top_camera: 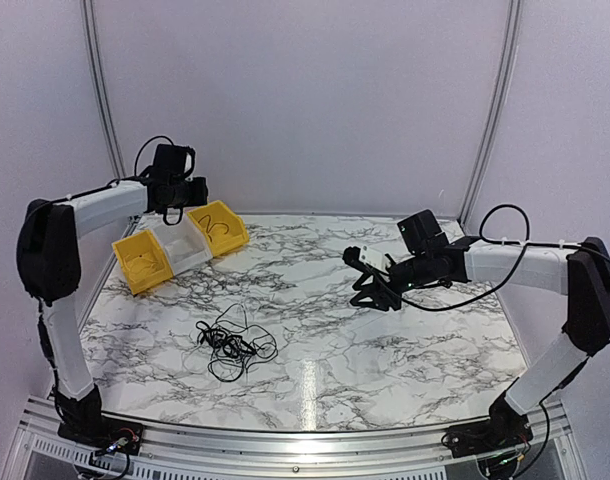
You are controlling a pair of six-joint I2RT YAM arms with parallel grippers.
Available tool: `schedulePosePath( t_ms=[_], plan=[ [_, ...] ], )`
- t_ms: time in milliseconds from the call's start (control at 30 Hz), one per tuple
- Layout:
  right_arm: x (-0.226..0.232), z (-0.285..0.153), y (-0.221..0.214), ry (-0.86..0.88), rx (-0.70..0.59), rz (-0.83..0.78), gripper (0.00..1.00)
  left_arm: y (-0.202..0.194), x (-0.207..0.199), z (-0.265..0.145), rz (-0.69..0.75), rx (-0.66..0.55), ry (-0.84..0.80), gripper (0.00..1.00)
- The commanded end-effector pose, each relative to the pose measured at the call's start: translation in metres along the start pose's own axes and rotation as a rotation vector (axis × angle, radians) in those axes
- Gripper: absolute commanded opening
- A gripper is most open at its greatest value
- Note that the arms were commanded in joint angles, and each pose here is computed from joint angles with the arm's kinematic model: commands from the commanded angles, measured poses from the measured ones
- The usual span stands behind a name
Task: Untangle the cables
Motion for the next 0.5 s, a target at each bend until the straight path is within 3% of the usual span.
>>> schedulePosePath(
  t_ms=[0, 33, 67, 167, 300, 467],
  plan=[
    [-0.002, -0.006, 0.018, -0.009, -0.038, -0.040, 0.43, 0.011, -0.058, -0.077, 0.078, -0.026, -0.219, 0.64],
    [-0.001, -0.005, 0.022, -0.001, -0.046, -0.044, 0.42, 0.003, -0.069, -0.091, 0.127, -0.016, -0.257, 0.92],
    [0.001, -0.003, 0.026, 0.014, -0.055, -0.047, 0.42, -0.009, -0.073, -0.103, 0.174, 0.004, -0.266, 0.98],
    [0.013, 0.009, 0.040, 0.073, -0.065, -0.057, 0.43, -0.024, -0.059, -0.133, 0.170, -0.020, -0.197, 0.99],
    [0.025, 0.033, 0.066, 0.135, -0.066, -0.084, 0.42, -0.048, -0.052, -0.170, 0.161, -0.022, -0.285, 0.99],
    [0.019, 0.068, 0.089, 0.249, -0.096, -0.005, 0.41, -0.089, -0.012, -0.167, 0.156, -0.064, -0.197, 0.99]
  ],
)
Point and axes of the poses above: each gripper's point midway between its finger pads, its own z axis out along the fingers, its own x axis along the line the jaws close on, y = z × x, the point moved 2 cm from there along -z, back along the fingers, and after that the axes turned 14 degrees about -z, right-handed, at the moved point
